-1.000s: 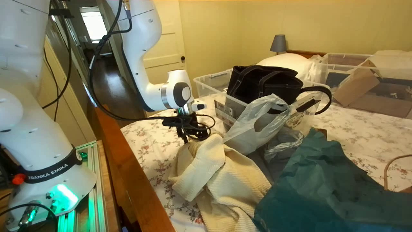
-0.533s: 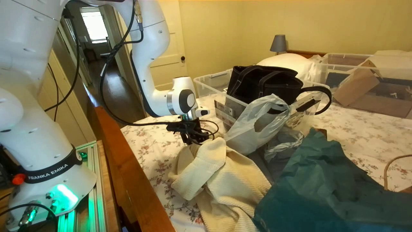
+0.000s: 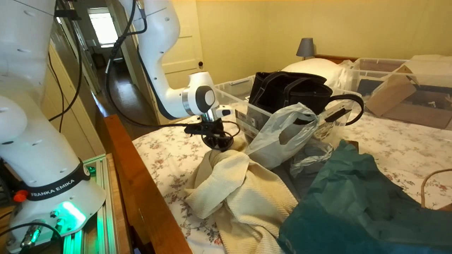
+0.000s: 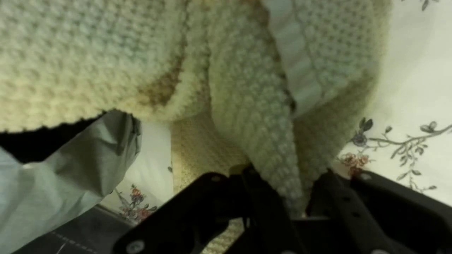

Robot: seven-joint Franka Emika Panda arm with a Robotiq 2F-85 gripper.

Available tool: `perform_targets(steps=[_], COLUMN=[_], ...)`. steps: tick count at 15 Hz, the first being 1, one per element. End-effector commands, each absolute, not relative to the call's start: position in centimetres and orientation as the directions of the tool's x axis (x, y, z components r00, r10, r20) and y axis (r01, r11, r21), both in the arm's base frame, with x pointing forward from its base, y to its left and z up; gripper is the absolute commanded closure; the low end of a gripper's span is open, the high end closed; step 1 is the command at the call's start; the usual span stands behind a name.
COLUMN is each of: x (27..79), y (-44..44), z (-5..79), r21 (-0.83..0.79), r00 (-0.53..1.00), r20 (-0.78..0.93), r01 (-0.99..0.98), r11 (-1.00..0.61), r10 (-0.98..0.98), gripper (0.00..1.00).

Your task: Move the towel on the bed to the right.

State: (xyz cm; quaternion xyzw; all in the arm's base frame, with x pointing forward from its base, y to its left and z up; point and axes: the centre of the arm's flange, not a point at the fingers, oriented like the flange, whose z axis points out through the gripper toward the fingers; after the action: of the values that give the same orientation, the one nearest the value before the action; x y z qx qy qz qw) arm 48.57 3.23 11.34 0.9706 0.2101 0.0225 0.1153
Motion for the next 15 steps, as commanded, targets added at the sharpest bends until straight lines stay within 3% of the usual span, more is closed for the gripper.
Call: perform_targets(steps=[1,8,15], x=[47.3,47.3,46.8], y=[3.9,-0.6,-5.5], z=[18.8,25.9,26.3], r21=[0.325,0.574,0.710], r00=[0.934,0.993,0.962], r20=[0.038,0.063,0.105], r01=[0.324,0.049,-0.251], r11=[-0.888,-0.818,-0.658], r10=[0.355,0.103,-0.254], gripper=[0.96,0.95,0.95])
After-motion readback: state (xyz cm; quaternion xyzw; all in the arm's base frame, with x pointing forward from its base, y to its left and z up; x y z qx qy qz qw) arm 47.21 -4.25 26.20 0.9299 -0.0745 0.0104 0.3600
